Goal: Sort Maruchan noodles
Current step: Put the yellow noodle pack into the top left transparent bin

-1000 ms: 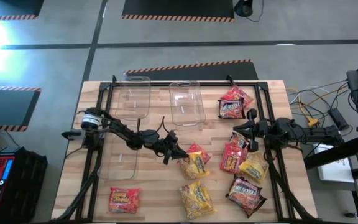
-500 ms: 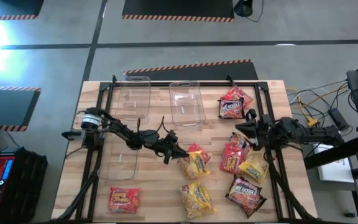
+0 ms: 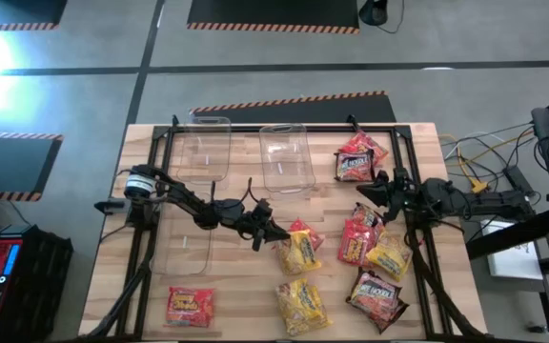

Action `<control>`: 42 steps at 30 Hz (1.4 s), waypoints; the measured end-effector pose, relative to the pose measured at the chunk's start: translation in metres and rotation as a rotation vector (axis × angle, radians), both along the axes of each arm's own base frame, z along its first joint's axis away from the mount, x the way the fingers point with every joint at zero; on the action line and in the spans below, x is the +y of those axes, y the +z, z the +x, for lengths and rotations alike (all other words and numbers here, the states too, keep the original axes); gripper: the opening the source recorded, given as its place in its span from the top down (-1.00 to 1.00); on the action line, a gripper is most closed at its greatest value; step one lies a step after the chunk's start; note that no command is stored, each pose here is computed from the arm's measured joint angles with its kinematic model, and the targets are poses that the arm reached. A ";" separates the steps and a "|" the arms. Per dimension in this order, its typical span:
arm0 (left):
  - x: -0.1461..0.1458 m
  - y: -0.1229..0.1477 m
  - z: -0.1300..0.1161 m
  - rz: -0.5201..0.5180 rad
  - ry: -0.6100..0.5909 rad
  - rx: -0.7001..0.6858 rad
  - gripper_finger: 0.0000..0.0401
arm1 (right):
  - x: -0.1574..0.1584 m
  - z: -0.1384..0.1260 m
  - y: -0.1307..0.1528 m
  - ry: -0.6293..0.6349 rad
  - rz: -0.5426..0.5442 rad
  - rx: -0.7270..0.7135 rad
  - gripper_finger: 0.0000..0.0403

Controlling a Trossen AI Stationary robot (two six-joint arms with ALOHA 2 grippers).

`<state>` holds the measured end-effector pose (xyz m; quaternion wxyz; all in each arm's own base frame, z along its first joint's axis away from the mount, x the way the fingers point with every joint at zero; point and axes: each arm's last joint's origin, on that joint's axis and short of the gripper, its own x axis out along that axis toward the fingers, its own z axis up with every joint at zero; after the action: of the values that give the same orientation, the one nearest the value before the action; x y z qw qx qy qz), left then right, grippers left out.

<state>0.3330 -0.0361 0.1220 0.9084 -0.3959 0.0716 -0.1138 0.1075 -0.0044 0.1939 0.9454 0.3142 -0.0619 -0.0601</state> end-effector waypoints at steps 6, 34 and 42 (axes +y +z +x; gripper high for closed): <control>0.001 0.000 0.000 0.000 0.003 0.001 1.00 | 0.000 0.021 0.003 0.003 0.013 0.196 0.91; -0.001 -0.003 0.000 -0.004 0.000 0.033 1.00 | 0.021 0.108 0.038 0.234 0.130 0.660 0.89; -0.001 -0.003 0.000 -0.004 0.000 0.035 1.00 | 0.048 0.127 0.015 0.312 0.108 0.721 0.58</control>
<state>0.3325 -0.0366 0.1187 0.9062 -0.3997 0.0874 -0.1067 0.2345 0.0431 0.2091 0.8865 0.3279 0.3256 -0.0253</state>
